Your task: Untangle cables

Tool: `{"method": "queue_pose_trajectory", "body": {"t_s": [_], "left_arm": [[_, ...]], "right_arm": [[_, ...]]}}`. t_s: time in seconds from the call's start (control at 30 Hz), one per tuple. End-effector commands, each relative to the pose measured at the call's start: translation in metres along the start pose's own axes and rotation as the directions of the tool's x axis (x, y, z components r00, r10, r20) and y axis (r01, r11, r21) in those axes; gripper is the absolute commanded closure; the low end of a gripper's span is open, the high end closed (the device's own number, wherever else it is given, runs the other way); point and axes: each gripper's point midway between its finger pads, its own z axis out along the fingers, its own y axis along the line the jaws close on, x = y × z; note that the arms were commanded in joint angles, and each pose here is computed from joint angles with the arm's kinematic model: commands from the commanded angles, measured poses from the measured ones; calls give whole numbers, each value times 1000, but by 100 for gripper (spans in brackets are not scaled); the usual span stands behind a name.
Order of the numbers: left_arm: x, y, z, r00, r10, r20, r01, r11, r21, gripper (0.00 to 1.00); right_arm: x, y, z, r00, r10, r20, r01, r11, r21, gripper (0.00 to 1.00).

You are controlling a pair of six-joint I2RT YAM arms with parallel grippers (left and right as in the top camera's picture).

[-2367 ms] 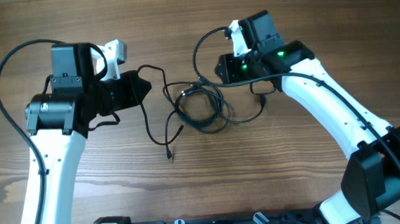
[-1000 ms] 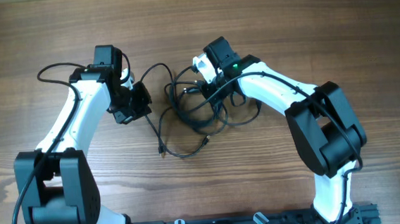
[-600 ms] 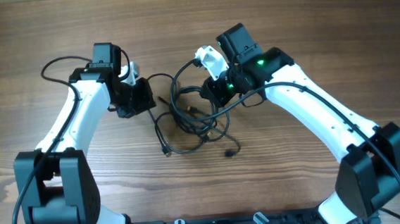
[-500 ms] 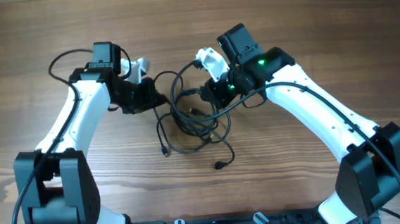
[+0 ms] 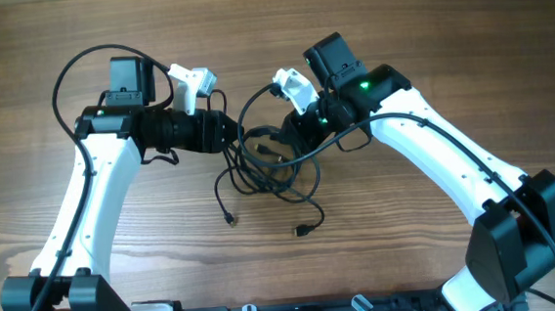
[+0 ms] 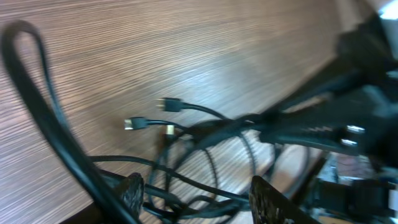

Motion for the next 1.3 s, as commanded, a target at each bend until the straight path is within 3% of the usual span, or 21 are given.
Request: {"method": "queue_pose_trajectory", "body": {"t_s": [0.0,0.2,0.47,0.77,0.97,1.17,1.27], "left_arm": [[3,17,-1,1000,5,-12,-6,995,-103,43],[10,29,13,997,-41,-61,34,994,-103,43],[20,35,24,991,-80,-109,69,993,-95,45],[31,4,23,987,80,-138,-67,993,95,38],[36,28,34,982,17,-188,-21,1000,-19,38],[37,34,41,980,4,-198,-8,1000,-20,40],[27,46,42,986,-53,-161,39,995,-91,45]], "right_arm": [[-8,23,-8,999,-31,33,35,992,-123,96],[-9,40,-12,998,-45,47,54,976,-212,96],[-11,26,-18,998,8,57,4,980,-198,96],[-13,20,-21,997,29,66,-16,981,-191,96],[-13,24,-22,997,36,66,-21,976,-217,96],[-12,28,-23,997,35,65,-18,970,-241,96],[-12,46,-29,997,0,80,27,940,-341,96]]}}
